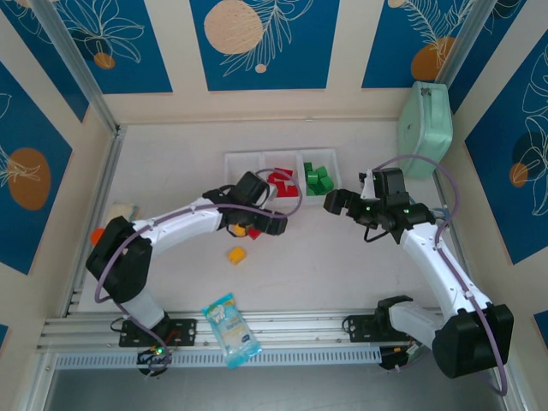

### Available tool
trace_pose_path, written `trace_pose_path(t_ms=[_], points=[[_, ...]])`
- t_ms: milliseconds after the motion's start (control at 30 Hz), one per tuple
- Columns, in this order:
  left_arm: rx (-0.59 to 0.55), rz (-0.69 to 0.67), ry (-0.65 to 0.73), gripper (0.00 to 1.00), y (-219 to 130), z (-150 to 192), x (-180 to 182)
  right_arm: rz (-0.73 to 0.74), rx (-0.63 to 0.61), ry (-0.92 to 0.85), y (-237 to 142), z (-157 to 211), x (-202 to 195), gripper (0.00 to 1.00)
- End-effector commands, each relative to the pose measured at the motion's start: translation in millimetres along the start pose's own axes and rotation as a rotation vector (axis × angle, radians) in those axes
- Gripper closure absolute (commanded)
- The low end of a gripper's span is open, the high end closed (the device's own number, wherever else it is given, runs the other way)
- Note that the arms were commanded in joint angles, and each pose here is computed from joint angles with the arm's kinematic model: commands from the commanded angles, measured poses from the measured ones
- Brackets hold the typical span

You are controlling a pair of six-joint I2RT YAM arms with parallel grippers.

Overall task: Sort the legos into containers by color
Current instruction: Move the lego to the center of the table.

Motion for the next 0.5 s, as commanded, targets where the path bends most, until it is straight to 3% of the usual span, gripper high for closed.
trace_pose_path(t_ms=[0,200,467], points=[[0.062,-0.003,0.030,0.11,9.0,16.0,-1.3,-0.035,0.004,0.036,1.3,-1.5,5.1,0.01],[0.087,-0.012,0.010,0.11,33.9,10.5,0.3,-0.037,0.015,0.026,-2.4,3.0,5.3,0.01],[0.148,-0.164,-0.030,0.14,49.1,14.2,30.8,-0.002,0.031,-0.007,-6.9,10.1,-1.5,0.01]])
Point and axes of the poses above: each hand's point on the last joint's axis, 136 mm out from that joint toward the fingers, its own y axis out along the fingers, its own x axis along the line the jaws close on, z = x × y, the point moved 1 cm from there along -y, back along the fingers, and after that the axes turned 6 degrees about y, right-handed, at the moved point
